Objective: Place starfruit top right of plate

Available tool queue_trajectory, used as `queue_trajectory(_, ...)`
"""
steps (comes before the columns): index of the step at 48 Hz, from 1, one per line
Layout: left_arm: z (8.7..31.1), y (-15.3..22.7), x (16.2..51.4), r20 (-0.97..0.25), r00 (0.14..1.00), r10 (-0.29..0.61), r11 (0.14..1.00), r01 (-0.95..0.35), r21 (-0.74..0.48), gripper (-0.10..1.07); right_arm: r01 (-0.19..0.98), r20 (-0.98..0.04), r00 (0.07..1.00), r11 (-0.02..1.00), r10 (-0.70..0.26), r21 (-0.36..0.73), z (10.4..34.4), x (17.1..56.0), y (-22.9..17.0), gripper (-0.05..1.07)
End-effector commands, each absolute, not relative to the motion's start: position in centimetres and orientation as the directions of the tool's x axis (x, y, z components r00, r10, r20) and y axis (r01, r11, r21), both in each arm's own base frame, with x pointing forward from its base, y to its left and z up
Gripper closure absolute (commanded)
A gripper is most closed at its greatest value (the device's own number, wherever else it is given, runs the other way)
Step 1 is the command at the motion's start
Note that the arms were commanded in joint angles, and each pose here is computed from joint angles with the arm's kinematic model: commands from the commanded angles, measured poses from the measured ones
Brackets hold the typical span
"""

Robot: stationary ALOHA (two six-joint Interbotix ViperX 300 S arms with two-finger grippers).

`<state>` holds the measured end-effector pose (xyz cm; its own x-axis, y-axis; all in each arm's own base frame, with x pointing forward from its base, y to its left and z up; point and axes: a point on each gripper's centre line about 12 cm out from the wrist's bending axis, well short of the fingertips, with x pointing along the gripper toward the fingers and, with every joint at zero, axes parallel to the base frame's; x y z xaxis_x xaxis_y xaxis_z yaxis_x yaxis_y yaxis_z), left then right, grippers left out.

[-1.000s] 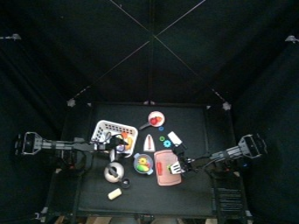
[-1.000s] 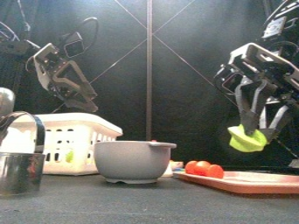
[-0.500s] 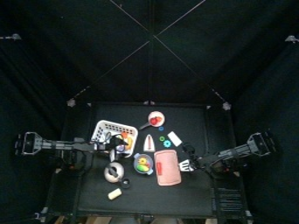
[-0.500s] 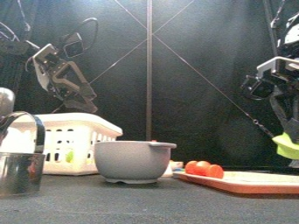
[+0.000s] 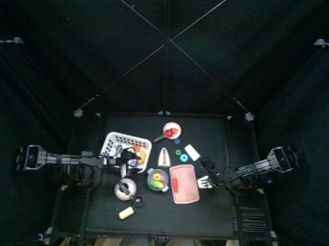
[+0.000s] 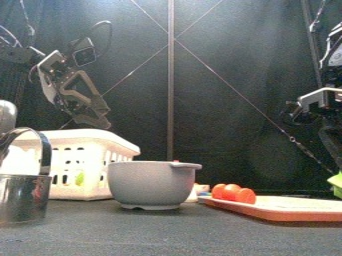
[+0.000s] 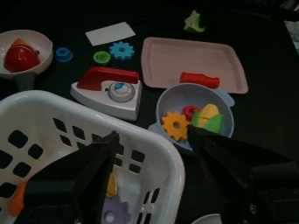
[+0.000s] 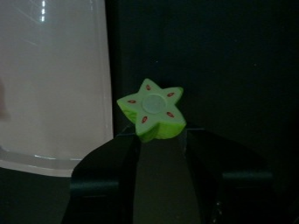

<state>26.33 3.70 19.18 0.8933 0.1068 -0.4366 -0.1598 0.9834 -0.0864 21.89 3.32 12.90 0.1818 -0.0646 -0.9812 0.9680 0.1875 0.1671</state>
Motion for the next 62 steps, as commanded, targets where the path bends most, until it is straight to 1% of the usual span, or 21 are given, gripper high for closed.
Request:
queue_trajectory(1,19.7,3.8,26.6,-0.419,0.902,0.11,0.983,-0.161,-0.09,0.01,0.966,-0.978,0.199,0.179,-0.063,0.185,13.3,22.3,3.3,0.32)
queue_trajectory(8,19.7,3.8,26.6,-0.419,0.902,0.11,0.983,-0.161,-0.089,0.01,0.966,-0.978,0.2,0.178,-0.066,0.185,13.3,22.3,3.2,0.29)
queue_trajectory(15,19.7,3.8,26.6,-0.419,0.902,0.11,0.983,-0.161,-0.09,0.01,0.965,-0.976,0.204,0.182,-0.071,0.189,13.4,22.4,3.1,0.21)
queue_trajectory(20,19.7,3.9,26.6,-0.419,0.901,0.111,0.983,-0.162,-0.089,0.01,0.965,-0.976,0.206,0.183,-0.07,0.19,13.4,22.5,3.1,0.12)
queue_trajectory(26,19.7,3.8,26.6,-0.419,0.902,0.11,0.983,-0.161,-0.09,0.01,0.961,-0.974,0.217,0.188,-0.066,0.202,13.4,22.6,3.2,0.06)
queue_trajectory(51,19.6,3.8,26.6,-0.421,0.9,0.11,0.983,-0.161,-0.088,0.01,0.954,-0.969,0.239,0.204,-0.069,0.22,13.7,23.1,3.2,0.05)
queue_trajectory(62,19.6,3.8,26.6,-0.421,0.9,0.111,0.982,-0.163,-0.09,0.01,0.945,-0.962,0.266,0.215,-0.066,0.247,13.8,23.6,3.3,0.05)
